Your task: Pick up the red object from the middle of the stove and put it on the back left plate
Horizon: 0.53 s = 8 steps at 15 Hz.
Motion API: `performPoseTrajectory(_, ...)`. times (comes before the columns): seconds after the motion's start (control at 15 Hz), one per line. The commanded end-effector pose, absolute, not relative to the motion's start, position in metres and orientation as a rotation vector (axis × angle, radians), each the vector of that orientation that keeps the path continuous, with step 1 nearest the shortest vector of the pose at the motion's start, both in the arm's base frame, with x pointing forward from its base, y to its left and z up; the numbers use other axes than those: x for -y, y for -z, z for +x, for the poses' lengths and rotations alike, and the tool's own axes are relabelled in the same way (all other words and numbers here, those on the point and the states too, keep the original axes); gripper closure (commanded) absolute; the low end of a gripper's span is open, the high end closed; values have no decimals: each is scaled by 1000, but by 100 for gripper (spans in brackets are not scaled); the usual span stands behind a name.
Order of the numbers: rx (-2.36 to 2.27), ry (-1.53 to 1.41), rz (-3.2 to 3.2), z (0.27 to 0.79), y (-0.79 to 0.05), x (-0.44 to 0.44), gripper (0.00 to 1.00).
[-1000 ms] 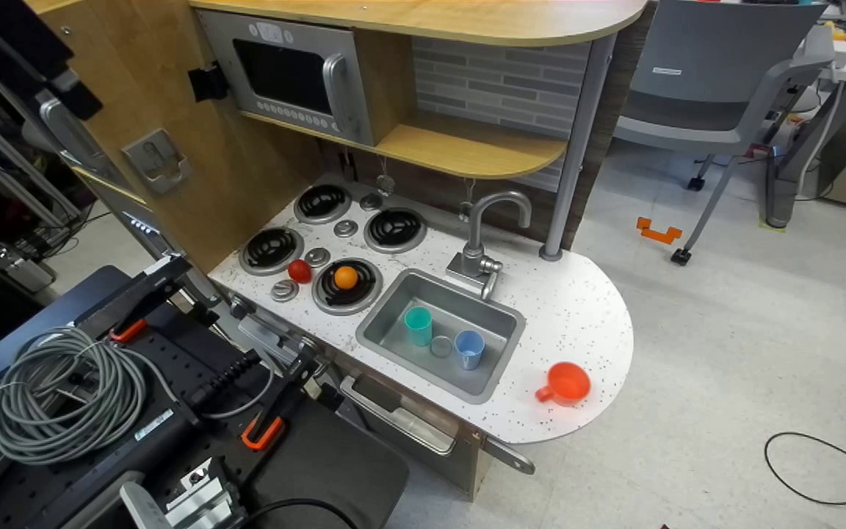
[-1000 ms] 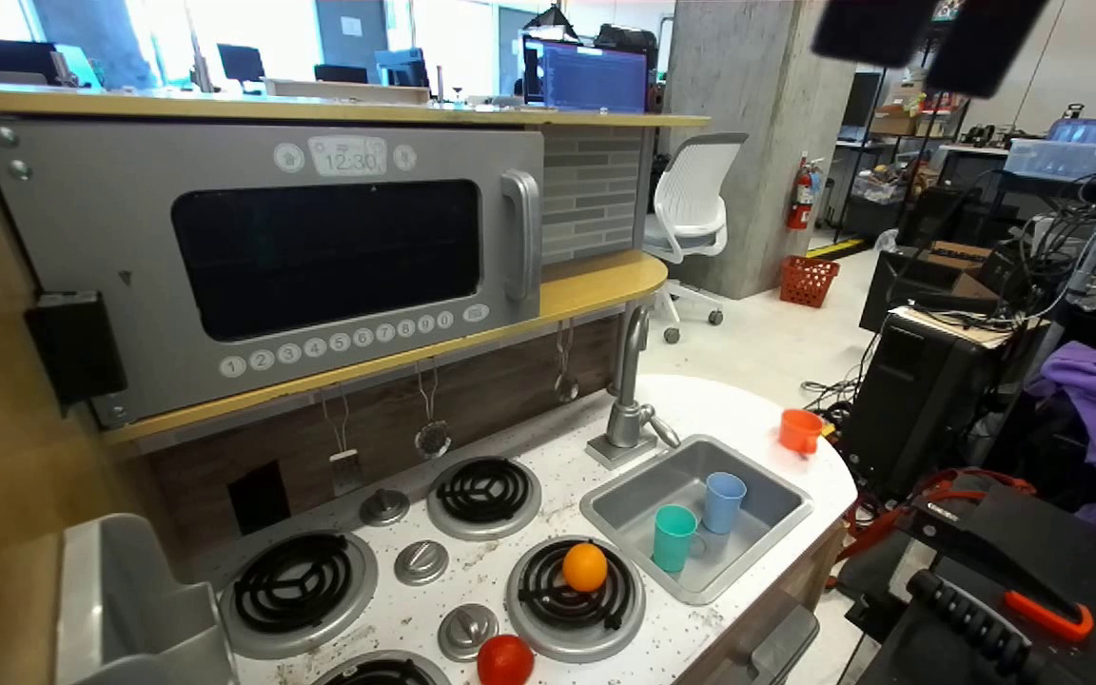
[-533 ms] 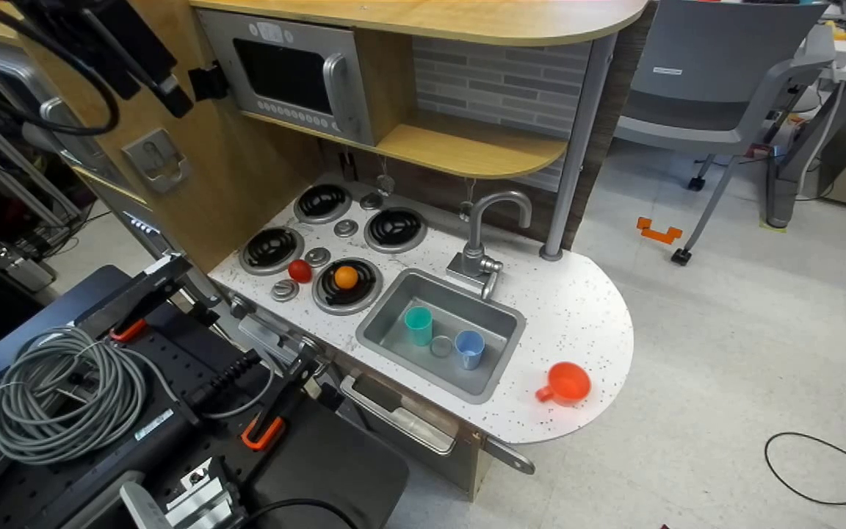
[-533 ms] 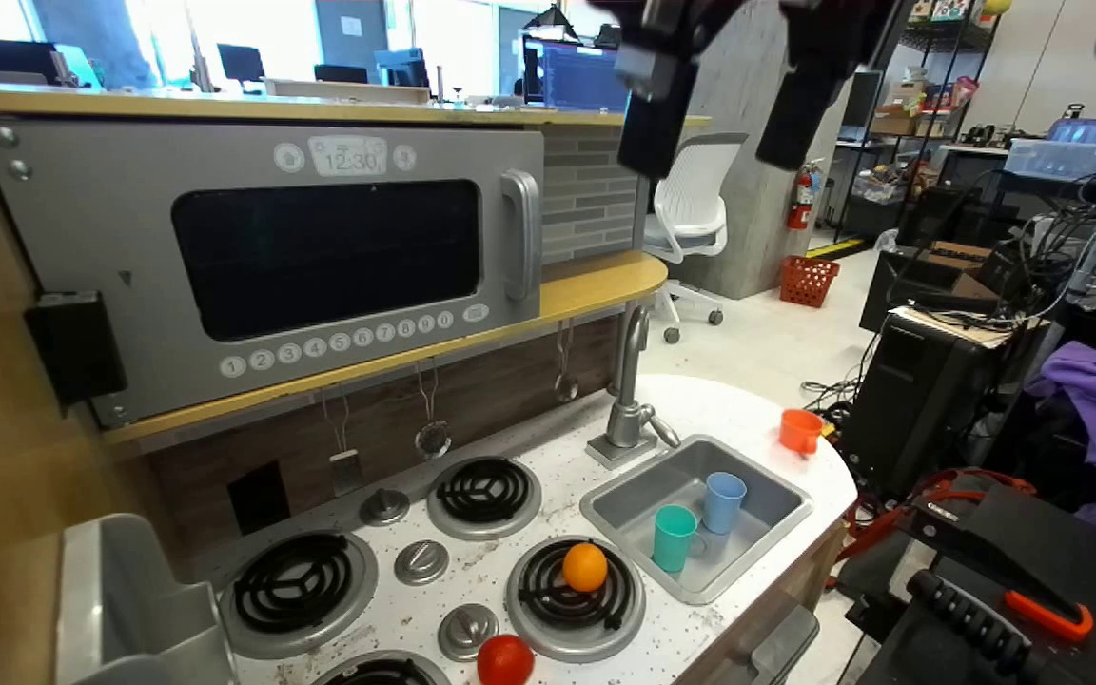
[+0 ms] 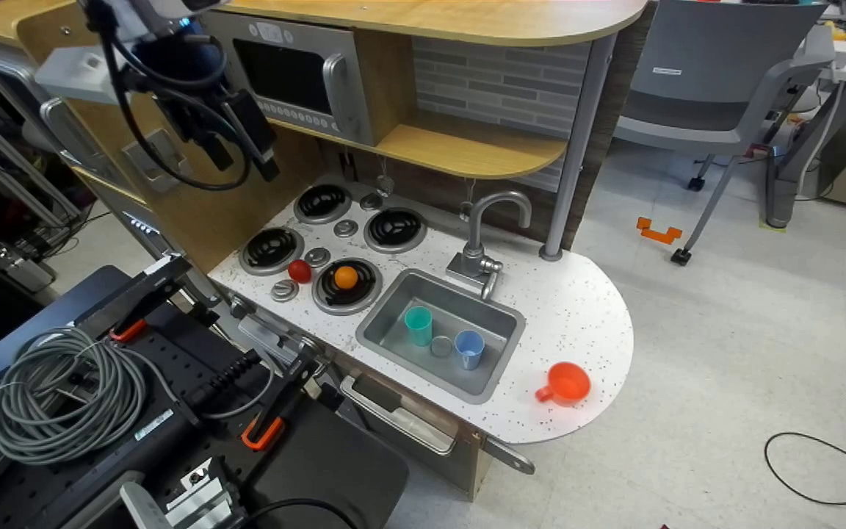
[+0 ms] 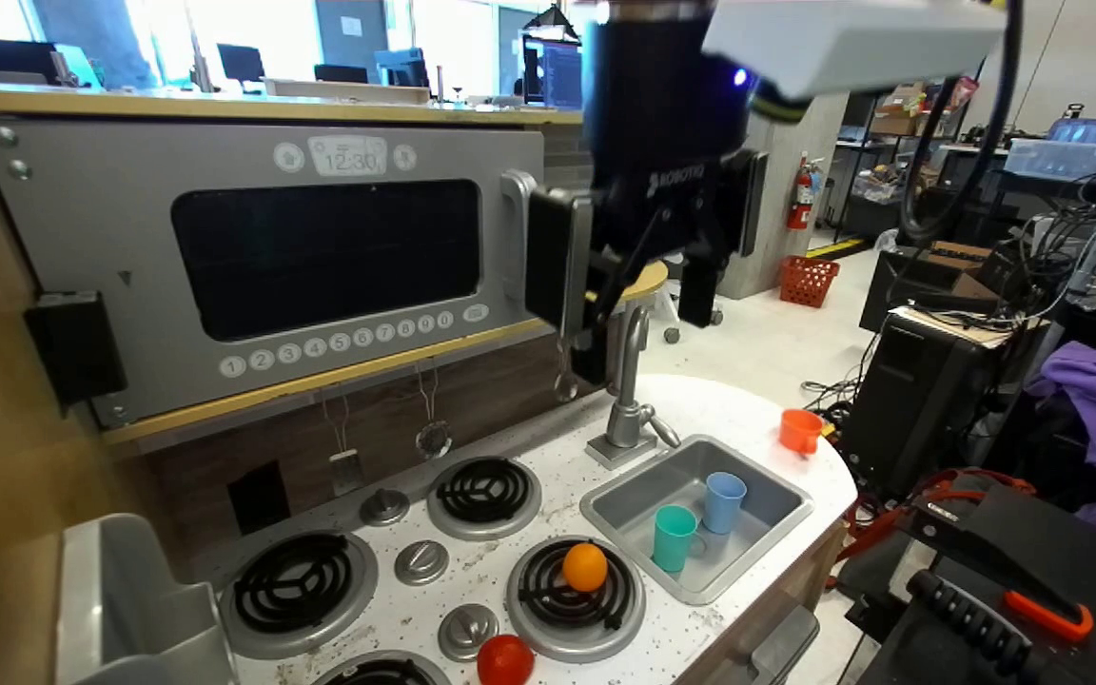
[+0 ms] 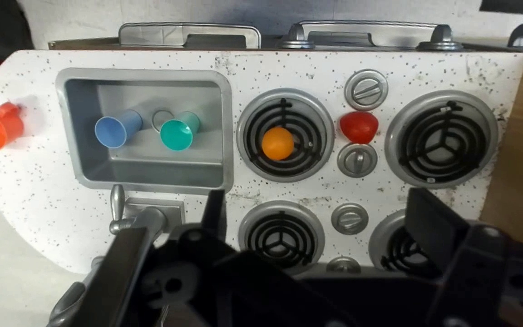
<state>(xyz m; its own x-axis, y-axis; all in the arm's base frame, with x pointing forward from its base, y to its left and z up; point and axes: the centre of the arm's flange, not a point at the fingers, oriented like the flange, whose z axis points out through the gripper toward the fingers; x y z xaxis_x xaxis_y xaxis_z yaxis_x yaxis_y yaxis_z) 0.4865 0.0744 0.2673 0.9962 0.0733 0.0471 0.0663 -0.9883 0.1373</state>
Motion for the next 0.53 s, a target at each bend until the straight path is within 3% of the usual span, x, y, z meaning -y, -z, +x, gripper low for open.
performPoseTrajectory(0.0,-136,17,2977,518,-215,-92,0)
performPoseTrajectory(0.47,-165,150,2967,535,-130,-108,0)
